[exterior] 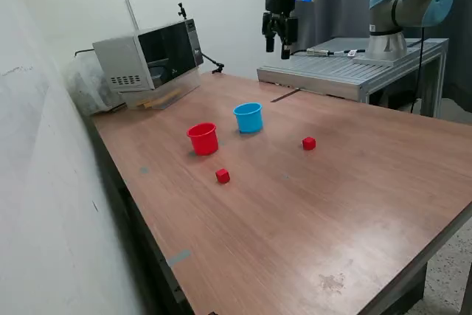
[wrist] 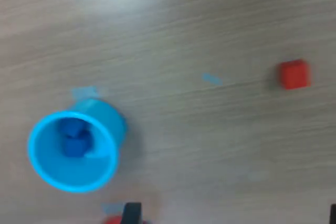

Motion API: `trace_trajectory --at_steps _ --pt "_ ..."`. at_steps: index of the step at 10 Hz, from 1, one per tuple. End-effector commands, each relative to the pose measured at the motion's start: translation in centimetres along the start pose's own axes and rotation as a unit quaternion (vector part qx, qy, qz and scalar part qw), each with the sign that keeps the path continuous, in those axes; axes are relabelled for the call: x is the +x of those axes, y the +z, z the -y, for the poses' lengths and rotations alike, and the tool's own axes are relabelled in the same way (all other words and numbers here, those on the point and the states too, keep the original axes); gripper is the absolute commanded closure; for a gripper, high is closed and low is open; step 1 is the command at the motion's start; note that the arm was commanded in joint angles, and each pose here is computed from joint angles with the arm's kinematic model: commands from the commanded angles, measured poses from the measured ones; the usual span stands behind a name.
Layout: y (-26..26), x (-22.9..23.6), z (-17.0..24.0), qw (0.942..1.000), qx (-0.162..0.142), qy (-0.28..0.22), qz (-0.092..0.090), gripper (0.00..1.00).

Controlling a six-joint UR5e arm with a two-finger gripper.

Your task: Place red objects in the red bin, and blue objects in the blue bin.

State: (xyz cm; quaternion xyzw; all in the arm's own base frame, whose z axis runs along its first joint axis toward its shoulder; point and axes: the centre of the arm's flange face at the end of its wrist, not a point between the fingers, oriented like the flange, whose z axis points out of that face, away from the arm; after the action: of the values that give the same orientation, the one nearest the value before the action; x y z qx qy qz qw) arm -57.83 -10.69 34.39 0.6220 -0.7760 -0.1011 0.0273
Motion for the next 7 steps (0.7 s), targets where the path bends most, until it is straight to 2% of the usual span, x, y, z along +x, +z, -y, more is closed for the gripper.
trace_trajectory --at_steps 1,3,4,6,7 --pt "-3.5 4.7 2.7 0.9986 -0.022 -0.047 -0.013 0.00" --pt "-5.3 6.9 1.1 0.9968 -0.048 -0.059 -0.024 0.00" --pt "-5.1 7.9 -1.1 0.9963 -0.055 -0.060 -0.027 0.00" --pt "-1.8 10.5 -6.6 0.9957 -0.053 -0.061 -0.045 0.00" --pt "1.1 11.6 -8.6 0.9957 -0.049 -0.065 -0.044 0.00"
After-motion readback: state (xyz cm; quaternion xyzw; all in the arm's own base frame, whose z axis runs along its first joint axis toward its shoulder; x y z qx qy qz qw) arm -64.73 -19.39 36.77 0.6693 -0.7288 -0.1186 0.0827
